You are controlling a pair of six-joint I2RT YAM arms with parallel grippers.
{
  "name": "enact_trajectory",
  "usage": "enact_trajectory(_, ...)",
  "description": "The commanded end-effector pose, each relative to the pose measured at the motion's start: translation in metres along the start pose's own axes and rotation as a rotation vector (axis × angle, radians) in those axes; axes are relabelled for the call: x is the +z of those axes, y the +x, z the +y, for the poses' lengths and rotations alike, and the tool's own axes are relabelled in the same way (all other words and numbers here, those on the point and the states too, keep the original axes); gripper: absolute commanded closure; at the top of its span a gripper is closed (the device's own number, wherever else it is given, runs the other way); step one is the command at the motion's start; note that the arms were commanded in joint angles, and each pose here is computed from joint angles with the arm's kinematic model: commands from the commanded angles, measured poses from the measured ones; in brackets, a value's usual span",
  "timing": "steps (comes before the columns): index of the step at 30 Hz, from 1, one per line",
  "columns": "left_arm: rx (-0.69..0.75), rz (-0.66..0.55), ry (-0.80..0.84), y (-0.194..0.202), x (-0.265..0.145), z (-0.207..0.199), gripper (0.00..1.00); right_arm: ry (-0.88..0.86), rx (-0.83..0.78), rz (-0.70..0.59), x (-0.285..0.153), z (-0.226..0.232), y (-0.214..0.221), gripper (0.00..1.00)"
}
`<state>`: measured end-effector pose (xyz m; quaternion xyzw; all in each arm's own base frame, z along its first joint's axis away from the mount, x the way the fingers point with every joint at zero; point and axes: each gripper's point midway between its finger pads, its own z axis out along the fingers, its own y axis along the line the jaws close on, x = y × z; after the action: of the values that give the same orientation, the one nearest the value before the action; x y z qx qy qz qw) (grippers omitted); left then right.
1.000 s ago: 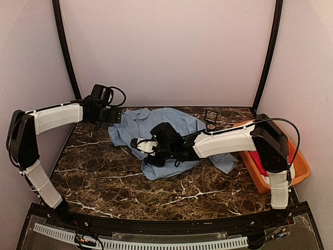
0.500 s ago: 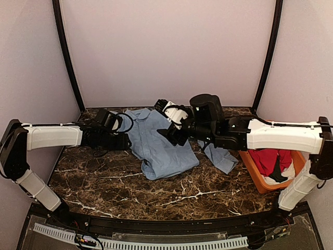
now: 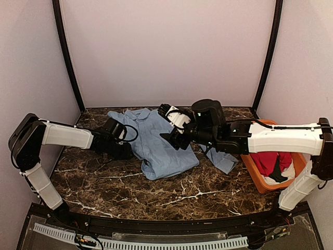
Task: Pin the brooch onto the clothing
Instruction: Flatten out the crumpled clothing at the center of the board.
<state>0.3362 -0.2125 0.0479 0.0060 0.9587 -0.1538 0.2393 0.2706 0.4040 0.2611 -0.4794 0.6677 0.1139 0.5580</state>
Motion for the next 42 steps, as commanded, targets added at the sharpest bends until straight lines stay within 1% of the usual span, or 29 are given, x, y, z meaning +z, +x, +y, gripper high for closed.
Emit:
enact_trajectory(1, 0.007, 0.013, -0.04, 0.003, 0.012, 0.006, 0.56, 0.015, 0.021, -0.018, 0.002, -0.004, -0.002, 0.25)
enact_trajectory(6, 0.011, 0.009, -0.054, 0.0, 0.027, 0.007, 0.56, 0.022, 0.021, -0.016, 0.001, -0.005, -0.002, 0.25)
enact_trajectory(9, 0.009, -0.003, -0.038, -0.003, 0.034, 0.004, 0.54, 0.026, 0.021, -0.014, 0.0, -0.006, -0.002, 0.25)
enact_trajectory(18, 0.001, -0.049, 0.018, -0.013, 0.038, -0.007, 0.51, 0.038, 0.01, -0.005, -0.001, -0.009, -0.002, 0.24)
enact_trajectory(25, -0.017, -0.056, 0.004, -0.013, 0.051, -0.004, 0.53, 0.029, 0.014, -0.004, 0.001, -0.008, -0.003, 0.24)
enact_trajectory(27, -0.022, -0.052, 0.0, -0.012, 0.055, -0.003, 0.57, 0.031, 0.015, -0.006, 0.001, -0.008, -0.004, 0.24)
enact_trajectory(29, -0.027, -0.049, -0.001, -0.011, 0.058, -0.003, 0.64, 0.031, 0.014, -0.007, 0.0, -0.009, -0.004, 0.24)
enact_trajectory(31, -0.032, -0.048, 0.001, -0.011, 0.06, -0.003, 0.78, 0.032, 0.015, -0.006, -0.001, -0.009, -0.004, 0.24)
enact_trajectory(32, -0.033, -0.044, -0.002, -0.01, 0.061, -0.002, 0.83, 0.033, 0.015, -0.007, -0.001, -0.01, -0.004, 0.24)
enact_trajectory(33, -0.036, -0.041, -0.003, -0.009, 0.063, -0.002, 0.94, 0.032, 0.015, -0.005, -0.001, -0.009, -0.003, 0.24)
enact_trajectory(35, -0.04, -0.04, -0.001, -0.009, 0.062, -0.003, 0.99, 0.033, 0.014, -0.009, -0.002, -0.009, -0.004, 0.24)
enact_trajectory(38, -0.046, -0.051, 0.01, -0.013, 0.055, -0.006, 0.99, 0.037, 0.011, -0.008, -0.003, -0.01, -0.004, 0.24)
enact_trajectory(40, -0.051, -0.075, 0.006, -0.021, 0.037, -0.007, 0.99, 0.038, 0.009, -0.012, -0.004, -0.012, -0.006, 0.24)
enact_trajectory(41, -0.051, -0.122, 0.016, -0.035, 0.018, -0.013, 0.99, 0.036, 0.008, -0.017, -0.005, -0.012, -0.007, 0.24)
enact_trajectory(42, -0.044, -0.132, 0.009, -0.041, 0.005, -0.014, 0.99, 0.032, 0.004, -0.021, -0.005, -0.011, -0.009, 0.24)
